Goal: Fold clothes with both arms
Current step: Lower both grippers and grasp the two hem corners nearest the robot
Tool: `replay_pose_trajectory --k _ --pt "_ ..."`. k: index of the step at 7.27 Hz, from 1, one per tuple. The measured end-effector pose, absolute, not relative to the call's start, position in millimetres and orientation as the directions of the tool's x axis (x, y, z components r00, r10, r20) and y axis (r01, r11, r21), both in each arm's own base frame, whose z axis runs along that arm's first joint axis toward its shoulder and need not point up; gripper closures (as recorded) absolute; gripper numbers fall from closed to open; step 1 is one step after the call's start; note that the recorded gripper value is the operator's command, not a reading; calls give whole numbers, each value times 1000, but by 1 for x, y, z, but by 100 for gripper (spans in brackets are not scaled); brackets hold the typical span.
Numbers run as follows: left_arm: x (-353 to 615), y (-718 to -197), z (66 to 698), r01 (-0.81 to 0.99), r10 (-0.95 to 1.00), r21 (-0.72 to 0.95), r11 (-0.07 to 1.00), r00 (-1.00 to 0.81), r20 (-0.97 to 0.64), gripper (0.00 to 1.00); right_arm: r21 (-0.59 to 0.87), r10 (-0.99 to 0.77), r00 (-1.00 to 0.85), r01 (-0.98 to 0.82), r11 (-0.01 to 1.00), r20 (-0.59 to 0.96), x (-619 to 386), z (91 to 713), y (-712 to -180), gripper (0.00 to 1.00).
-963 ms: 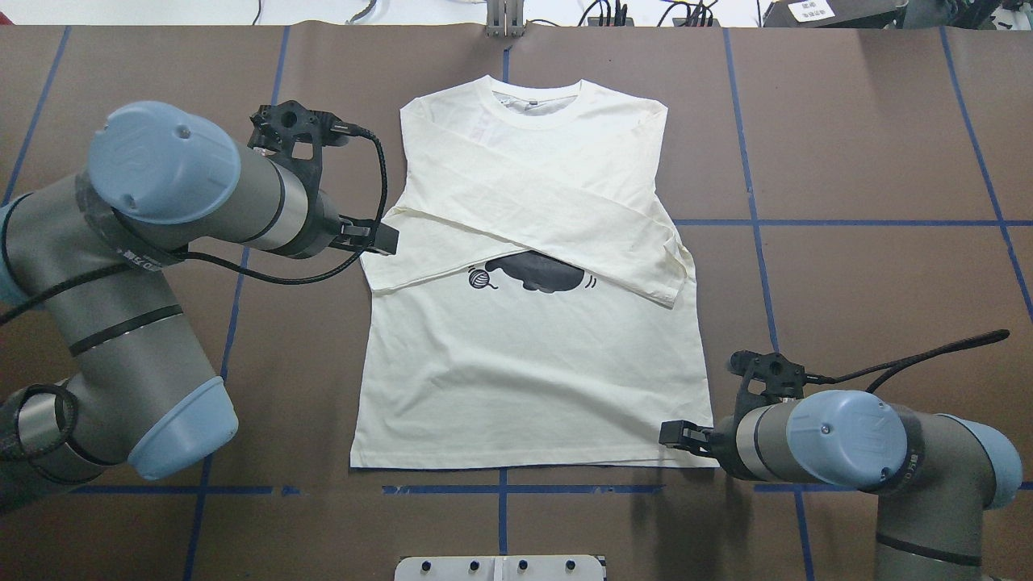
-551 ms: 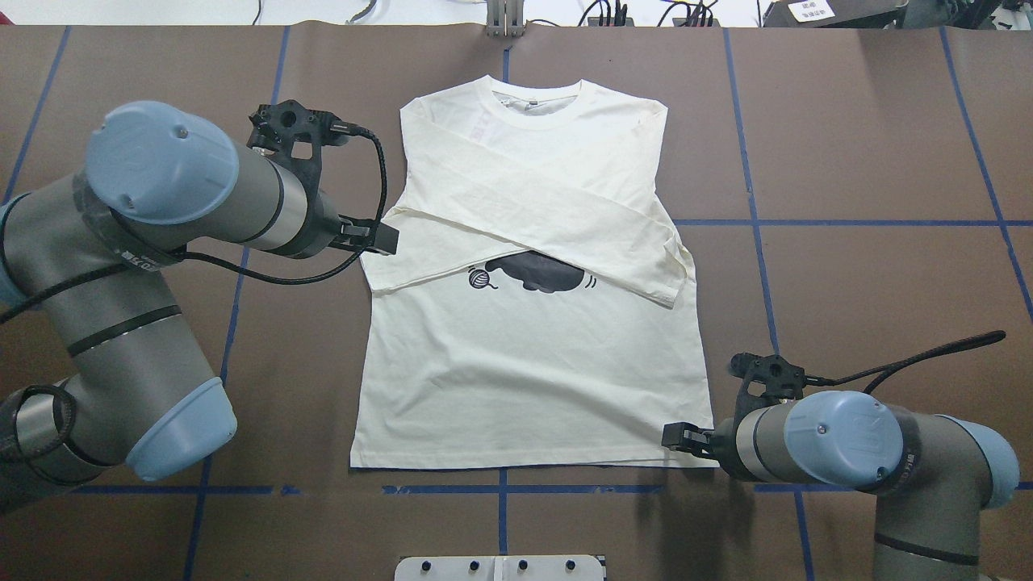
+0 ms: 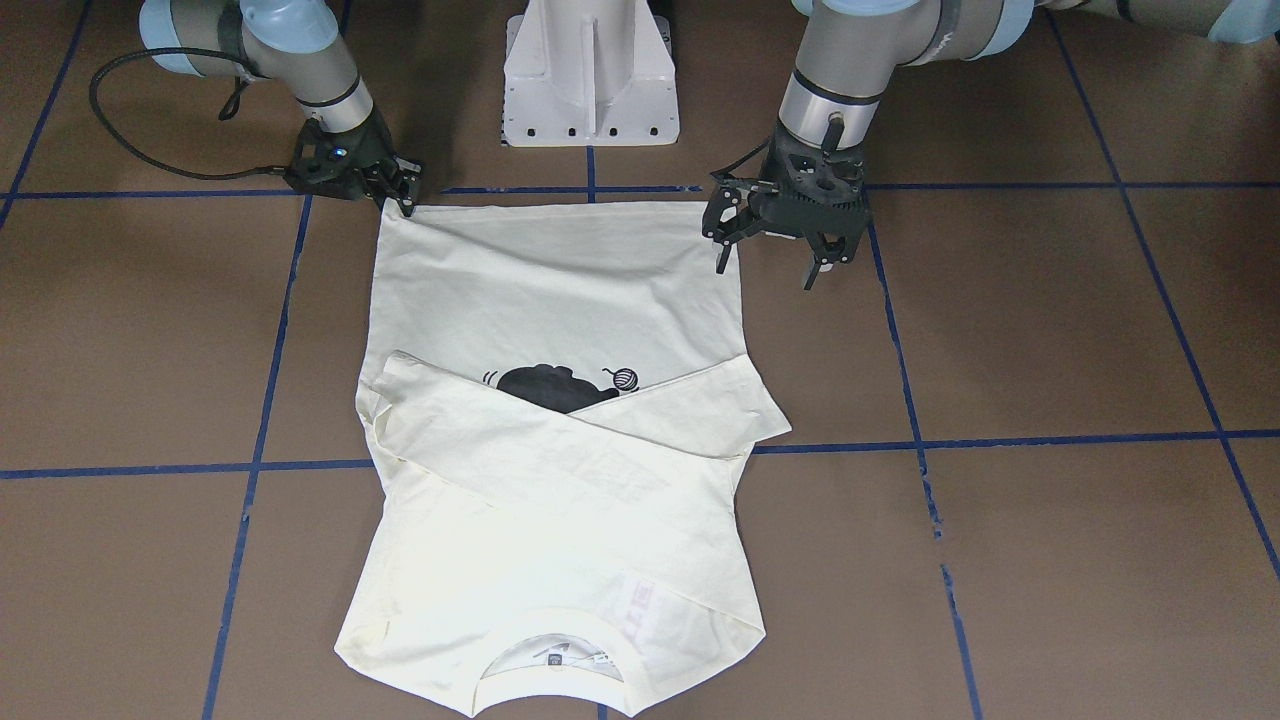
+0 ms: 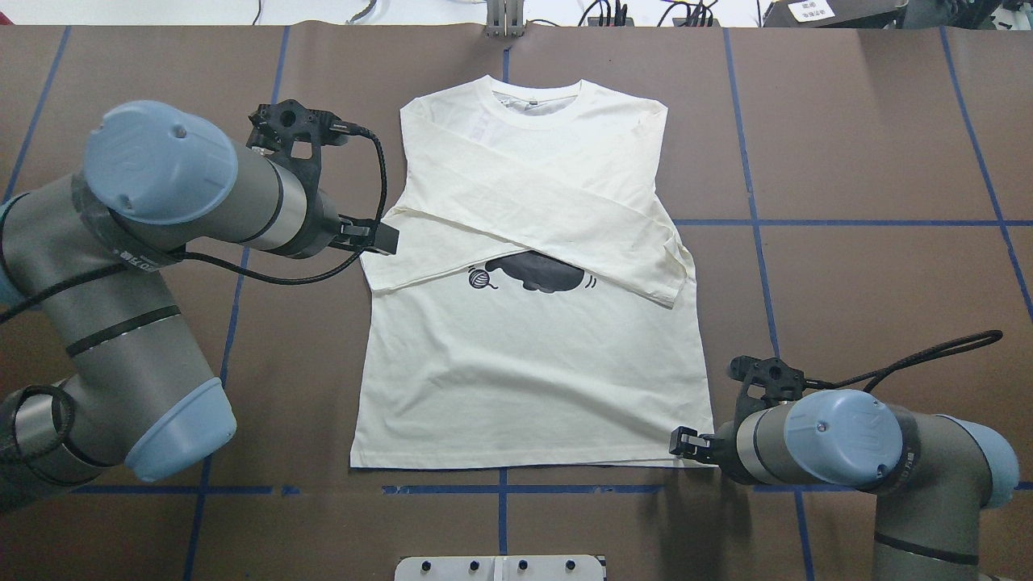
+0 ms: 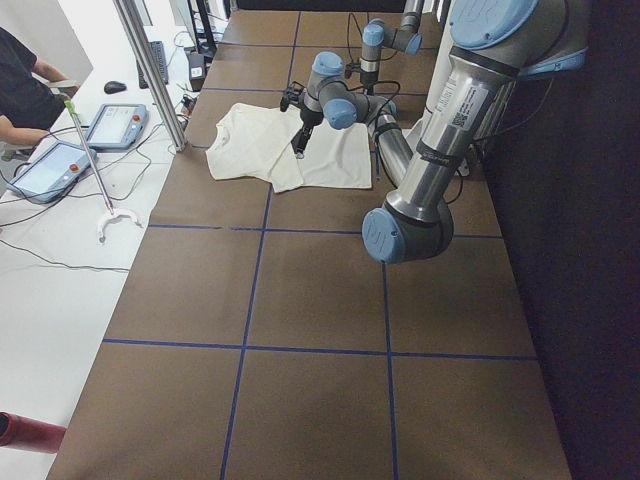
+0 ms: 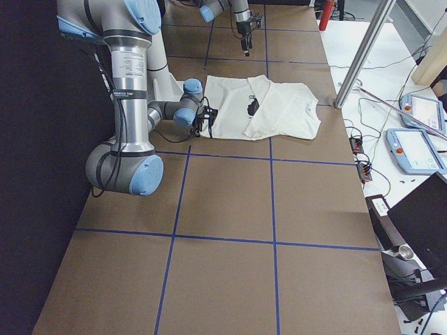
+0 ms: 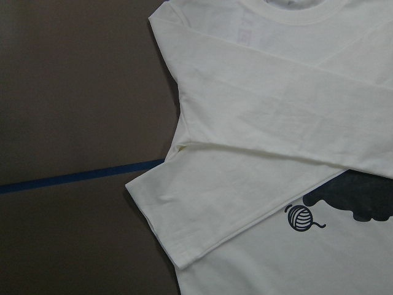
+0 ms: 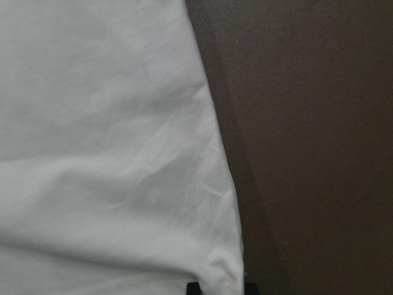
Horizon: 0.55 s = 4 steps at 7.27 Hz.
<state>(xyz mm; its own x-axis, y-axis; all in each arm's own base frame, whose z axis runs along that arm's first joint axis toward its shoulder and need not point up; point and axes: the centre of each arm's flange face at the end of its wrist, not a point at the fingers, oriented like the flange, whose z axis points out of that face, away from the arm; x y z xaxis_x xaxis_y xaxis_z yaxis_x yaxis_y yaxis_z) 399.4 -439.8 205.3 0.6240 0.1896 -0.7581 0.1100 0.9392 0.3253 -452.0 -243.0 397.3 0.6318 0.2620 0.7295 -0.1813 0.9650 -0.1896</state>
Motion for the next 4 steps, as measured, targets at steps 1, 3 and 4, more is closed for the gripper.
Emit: replay_pose_trajectory --k 1,3,4 --pt "400 -440 206 110 189 325 939 624 -758 1 -190 262 629 -181 965 732 -451 395 -243 100" --pt "400 -440 207 110 188 324 940 627 -756 0 -190 264 620 -184 964 739 -448 391 -244 100" --pt "400 -440 211 109 181 317 942 630 -755 0 -190 265 613 -187 964 744 -446 387 -245 100"
